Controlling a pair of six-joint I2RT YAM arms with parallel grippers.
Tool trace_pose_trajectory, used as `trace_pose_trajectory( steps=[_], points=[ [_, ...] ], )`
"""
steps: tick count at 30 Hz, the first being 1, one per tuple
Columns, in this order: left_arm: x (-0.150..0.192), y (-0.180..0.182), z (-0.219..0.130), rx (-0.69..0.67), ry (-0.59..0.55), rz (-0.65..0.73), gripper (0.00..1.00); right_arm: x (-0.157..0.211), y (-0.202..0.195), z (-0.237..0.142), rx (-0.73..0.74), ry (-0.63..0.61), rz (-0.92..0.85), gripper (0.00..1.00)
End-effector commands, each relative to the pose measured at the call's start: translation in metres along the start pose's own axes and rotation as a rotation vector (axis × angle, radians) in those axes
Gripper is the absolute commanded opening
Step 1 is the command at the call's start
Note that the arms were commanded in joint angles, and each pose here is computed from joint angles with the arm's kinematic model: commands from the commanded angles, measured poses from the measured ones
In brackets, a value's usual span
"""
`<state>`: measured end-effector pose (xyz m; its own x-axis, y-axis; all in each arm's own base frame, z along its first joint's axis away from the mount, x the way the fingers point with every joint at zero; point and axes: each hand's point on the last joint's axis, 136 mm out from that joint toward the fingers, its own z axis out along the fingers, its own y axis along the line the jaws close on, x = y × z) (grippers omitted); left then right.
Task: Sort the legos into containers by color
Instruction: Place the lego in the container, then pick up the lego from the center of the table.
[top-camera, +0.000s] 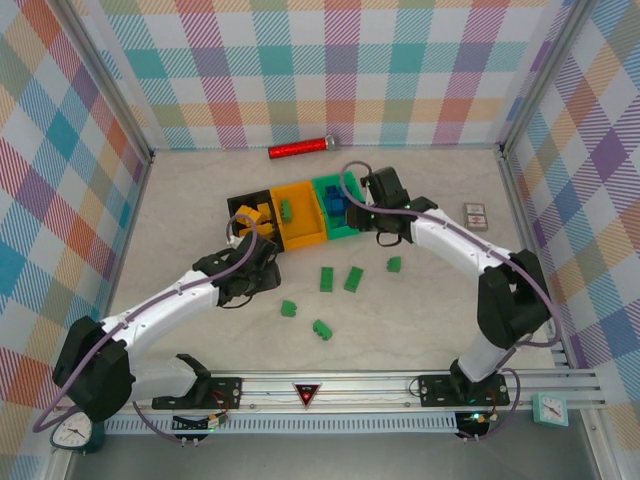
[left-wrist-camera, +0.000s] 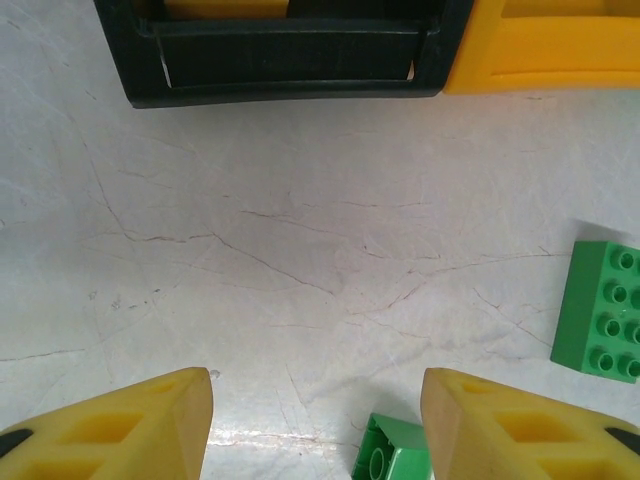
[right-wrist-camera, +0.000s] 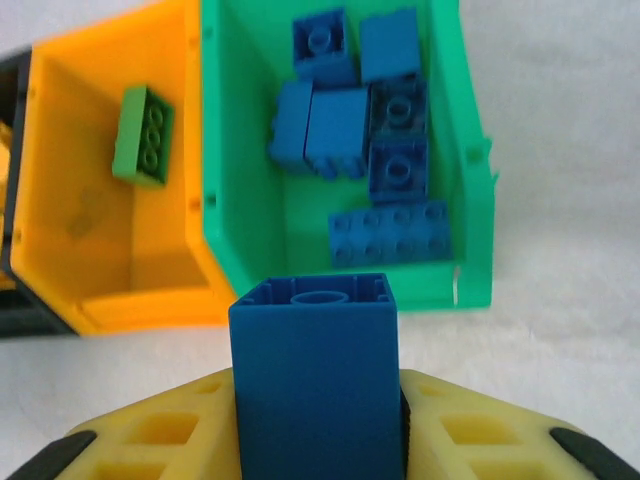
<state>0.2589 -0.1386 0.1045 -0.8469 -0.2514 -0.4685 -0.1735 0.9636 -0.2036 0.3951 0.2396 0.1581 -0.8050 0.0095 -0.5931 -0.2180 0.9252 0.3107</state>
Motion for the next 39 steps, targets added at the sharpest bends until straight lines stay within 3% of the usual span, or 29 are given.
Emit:
trace_pose_trajectory(
  steps=[1, 9, 12, 17, 23, 33, 39],
  points=[
    [0.005, 0.011, -0.006, -0.017, 0.009, -0.021, 0.56, -0.009, 0.005, 0.014, -0.028, 0.047, 0.037, 0.40],
    [0.007, 0.015, -0.016, 0.006, -0.011, -0.024, 0.56, -0.030, 0.006, 0.049, -0.033, 0.109, 0.064, 0.48],
    [0.007, 0.015, -0.017, 0.014, -0.013, -0.021, 0.56, -0.031, 0.012, 0.049, -0.061, 0.109, 0.071, 0.56],
    [0.010, 0.014, -0.012, 0.006, 0.006, -0.015, 0.56, -0.023, 0.011, 0.039, -0.073, 0.103, 0.062, 0.57],
    [0.010, 0.007, -0.005, 0.022, 0.016, -0.010, 0.56, 0.010, -0.010, 0.018, -0.007, 0.124, 0.034, 0.58],
    [0.007, 0.004, -0.001, 0.032, 0.004, -0.004, 0.55, 0.098, -0.076, -0.008, 0.205, 0.227, 0.036, 0.58],
    [0.007, 0.003, -0.001, 0.037, 0.008, -0.005, 0.55, 0.117, -0.098, -0.013, 0.272, 0.246, 0.080, 0.58]
  ],
)
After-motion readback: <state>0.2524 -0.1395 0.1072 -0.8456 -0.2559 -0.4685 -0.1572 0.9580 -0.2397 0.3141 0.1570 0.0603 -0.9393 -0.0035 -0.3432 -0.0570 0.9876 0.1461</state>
